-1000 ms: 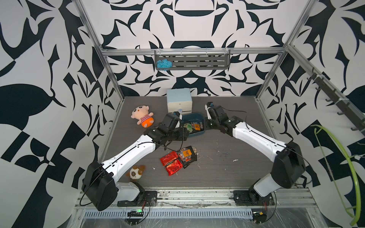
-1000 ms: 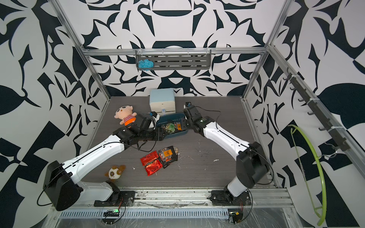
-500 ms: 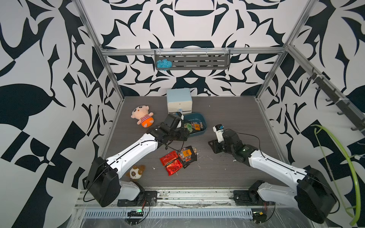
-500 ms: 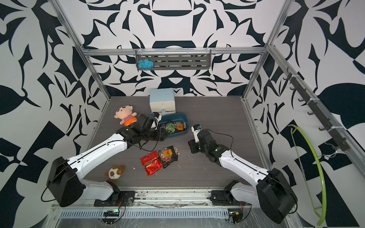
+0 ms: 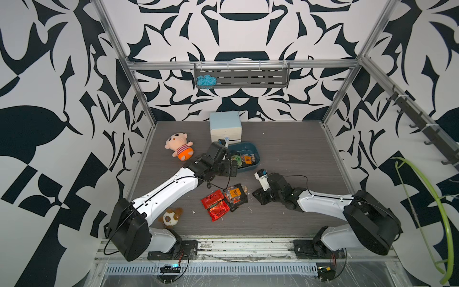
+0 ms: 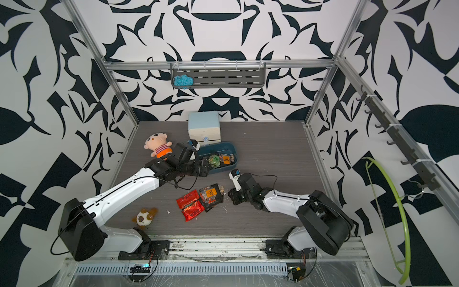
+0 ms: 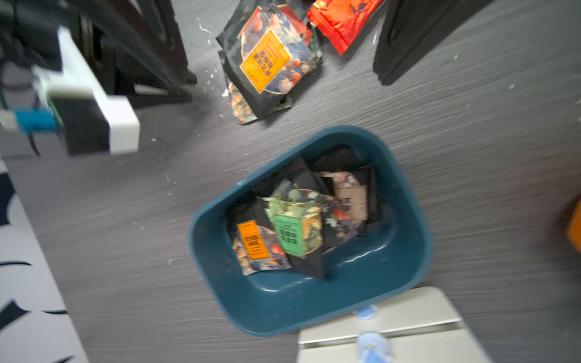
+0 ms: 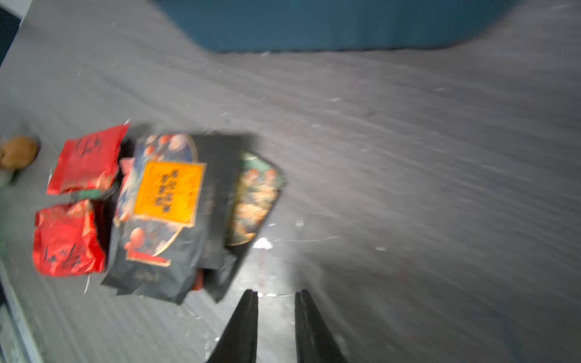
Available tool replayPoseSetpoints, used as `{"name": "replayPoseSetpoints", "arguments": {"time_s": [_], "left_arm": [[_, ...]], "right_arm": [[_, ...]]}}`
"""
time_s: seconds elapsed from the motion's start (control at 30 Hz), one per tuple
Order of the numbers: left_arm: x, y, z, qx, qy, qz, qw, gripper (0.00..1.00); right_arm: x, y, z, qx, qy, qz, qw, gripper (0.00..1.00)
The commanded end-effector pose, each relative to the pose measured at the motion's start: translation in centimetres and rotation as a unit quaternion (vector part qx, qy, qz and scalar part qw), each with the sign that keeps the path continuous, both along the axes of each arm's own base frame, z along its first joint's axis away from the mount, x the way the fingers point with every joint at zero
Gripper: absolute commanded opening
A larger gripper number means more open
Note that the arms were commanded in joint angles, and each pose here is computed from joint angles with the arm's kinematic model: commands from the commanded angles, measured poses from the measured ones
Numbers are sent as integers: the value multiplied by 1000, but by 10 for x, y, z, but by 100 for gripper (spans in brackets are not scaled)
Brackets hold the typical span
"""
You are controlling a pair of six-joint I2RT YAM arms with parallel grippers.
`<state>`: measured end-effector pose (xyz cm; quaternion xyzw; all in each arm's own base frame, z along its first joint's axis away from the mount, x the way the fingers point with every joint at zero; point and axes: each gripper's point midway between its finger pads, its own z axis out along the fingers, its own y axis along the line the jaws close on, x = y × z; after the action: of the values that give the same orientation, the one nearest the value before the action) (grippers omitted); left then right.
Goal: Put the tea bags into the storage box
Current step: Pick up the tea bag from the center of the board.
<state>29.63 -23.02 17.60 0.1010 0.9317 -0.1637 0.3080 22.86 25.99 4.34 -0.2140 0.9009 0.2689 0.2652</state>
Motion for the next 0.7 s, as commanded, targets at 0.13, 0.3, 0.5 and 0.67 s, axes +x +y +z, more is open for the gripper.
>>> {"name": "replayPoseSetpoints", "arguments": {"time_s": [0.13, 0.3, 0.5, 0.67], "left_arm": [[-37, 29, -7, -46, 51, 74, 995, 96], [-63, 28, -42, -76, 123, 88, 986, 72], [-75, 13, -73, -115, 171, 81, 975, 59], [-76, 12, -86, -125, 182, 90, 971, 46]], "right_arm": [[9, 26, 26, 23, -41, 21, 999, 25], [10, 30, 24, 21, -35, 23, 999, 24], [17, 44, 20, 31, -27, 30, 999, 23], [26, 54, 14, 28, -19, 28, 999, 21]]}}
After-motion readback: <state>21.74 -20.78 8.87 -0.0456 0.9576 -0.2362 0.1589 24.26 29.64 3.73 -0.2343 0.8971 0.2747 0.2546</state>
